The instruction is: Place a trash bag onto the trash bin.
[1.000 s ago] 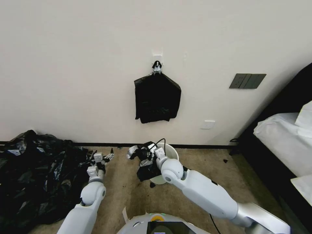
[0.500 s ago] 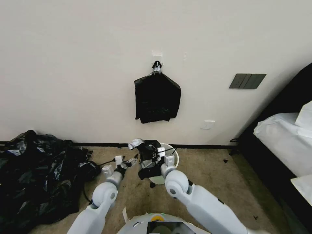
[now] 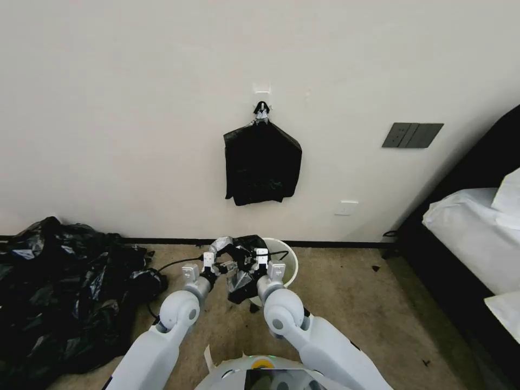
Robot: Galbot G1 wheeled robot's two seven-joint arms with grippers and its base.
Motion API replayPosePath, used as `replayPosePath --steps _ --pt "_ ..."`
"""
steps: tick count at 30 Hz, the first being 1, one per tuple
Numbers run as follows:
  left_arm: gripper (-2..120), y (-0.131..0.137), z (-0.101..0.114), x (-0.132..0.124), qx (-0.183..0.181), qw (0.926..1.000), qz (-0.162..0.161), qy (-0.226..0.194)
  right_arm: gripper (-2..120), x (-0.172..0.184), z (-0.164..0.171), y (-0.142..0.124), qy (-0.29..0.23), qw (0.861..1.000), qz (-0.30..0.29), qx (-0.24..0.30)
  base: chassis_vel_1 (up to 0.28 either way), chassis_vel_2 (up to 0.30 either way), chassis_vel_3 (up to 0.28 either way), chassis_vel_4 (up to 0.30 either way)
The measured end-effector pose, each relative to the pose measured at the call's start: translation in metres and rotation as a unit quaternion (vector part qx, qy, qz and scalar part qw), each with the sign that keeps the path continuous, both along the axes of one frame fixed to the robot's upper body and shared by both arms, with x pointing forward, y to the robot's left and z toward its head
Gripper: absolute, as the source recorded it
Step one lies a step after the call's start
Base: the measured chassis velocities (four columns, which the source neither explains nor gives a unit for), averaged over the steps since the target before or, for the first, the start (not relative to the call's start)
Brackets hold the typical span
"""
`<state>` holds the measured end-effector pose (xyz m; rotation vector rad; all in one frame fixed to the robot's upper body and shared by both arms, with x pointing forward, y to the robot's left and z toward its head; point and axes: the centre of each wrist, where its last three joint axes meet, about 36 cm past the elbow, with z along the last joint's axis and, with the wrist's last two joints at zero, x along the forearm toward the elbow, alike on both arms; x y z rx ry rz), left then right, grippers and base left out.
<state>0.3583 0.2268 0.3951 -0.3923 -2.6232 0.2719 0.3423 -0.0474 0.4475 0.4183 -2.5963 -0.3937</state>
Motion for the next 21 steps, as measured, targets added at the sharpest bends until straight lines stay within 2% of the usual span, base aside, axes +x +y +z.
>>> replayPosePath --steps 2,8,15,21 --pt "100 -0.005 -0.004 0.0 0.012 0.9998 -0.013 0.001 0 0.0 -0.001 0.0 0.002 1.0 0.0 0.0 0.0 0.0 0.0 0.0" --pt "100 -0.029 -0.012 0.014 0.014 0.999 -0.038 0.015 0 -0.002 -0.004 0.0 0.009 1.0 0.004 -0.001 0.0 0.0 0.0 0.0" --pt "100 -0.057 -0.027 0.033 0.042 0.9969 -0.044 0.049 0 0.0 -0.001 0.001 0.005 1.0 0.003 0.004 0.0 0.0 0.0 0.0" --pt "100 -0.07 -0.032 0.043 0.06 0.9963 -0.039 0.048 0 -0.001 -0.003 0.001 -0.001 1.0 0.007 0.003 0.0 0.0 0.0 0.0"
